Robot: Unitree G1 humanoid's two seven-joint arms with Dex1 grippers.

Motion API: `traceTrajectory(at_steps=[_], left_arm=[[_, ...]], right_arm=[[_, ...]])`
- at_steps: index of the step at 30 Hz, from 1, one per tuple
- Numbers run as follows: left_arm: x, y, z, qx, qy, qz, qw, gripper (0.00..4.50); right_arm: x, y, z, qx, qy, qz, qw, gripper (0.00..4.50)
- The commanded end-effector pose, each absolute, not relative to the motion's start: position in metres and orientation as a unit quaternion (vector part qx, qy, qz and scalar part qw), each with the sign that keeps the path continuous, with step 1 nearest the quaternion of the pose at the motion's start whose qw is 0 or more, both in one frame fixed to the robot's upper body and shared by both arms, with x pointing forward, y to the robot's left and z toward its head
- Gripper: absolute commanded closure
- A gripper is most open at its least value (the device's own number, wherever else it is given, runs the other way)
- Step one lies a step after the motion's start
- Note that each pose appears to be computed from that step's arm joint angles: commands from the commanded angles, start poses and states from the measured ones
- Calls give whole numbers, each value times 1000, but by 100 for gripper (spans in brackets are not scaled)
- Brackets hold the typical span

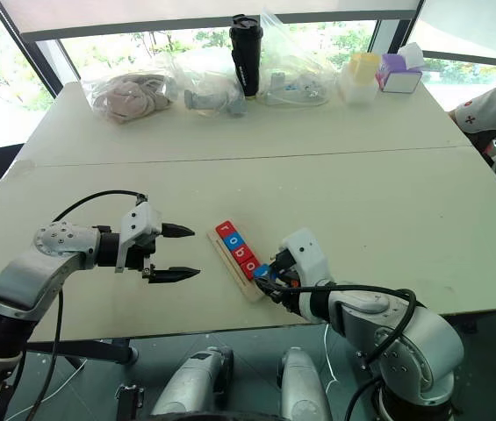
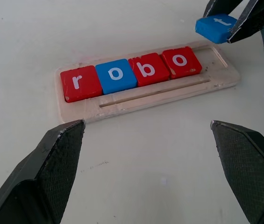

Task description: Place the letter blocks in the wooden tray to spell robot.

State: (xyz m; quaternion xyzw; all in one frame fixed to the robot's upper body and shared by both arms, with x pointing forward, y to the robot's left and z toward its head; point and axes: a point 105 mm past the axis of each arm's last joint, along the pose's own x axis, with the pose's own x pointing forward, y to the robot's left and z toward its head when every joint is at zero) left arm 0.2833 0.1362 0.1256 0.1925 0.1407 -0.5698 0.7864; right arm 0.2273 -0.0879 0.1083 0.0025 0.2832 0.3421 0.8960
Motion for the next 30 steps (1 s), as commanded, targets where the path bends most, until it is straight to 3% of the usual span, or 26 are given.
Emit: traceTrajectory(at_steps=[1,20,27,30], left_arm=[[281,135,134,204,128,-575,782,0],[281,134,133,202,130,-576,781,0],[282,135,132,202,130,-575,782,0],[282,135,132,202,130,-575,782,0]], right_arm=[[222,-83,111,-2,275,346,897,333],[222,-73,99,7,294,327,898,333],[224,-72,103,0,289,336,897,8],[226,-73,110,-1,274,345,898,8]])
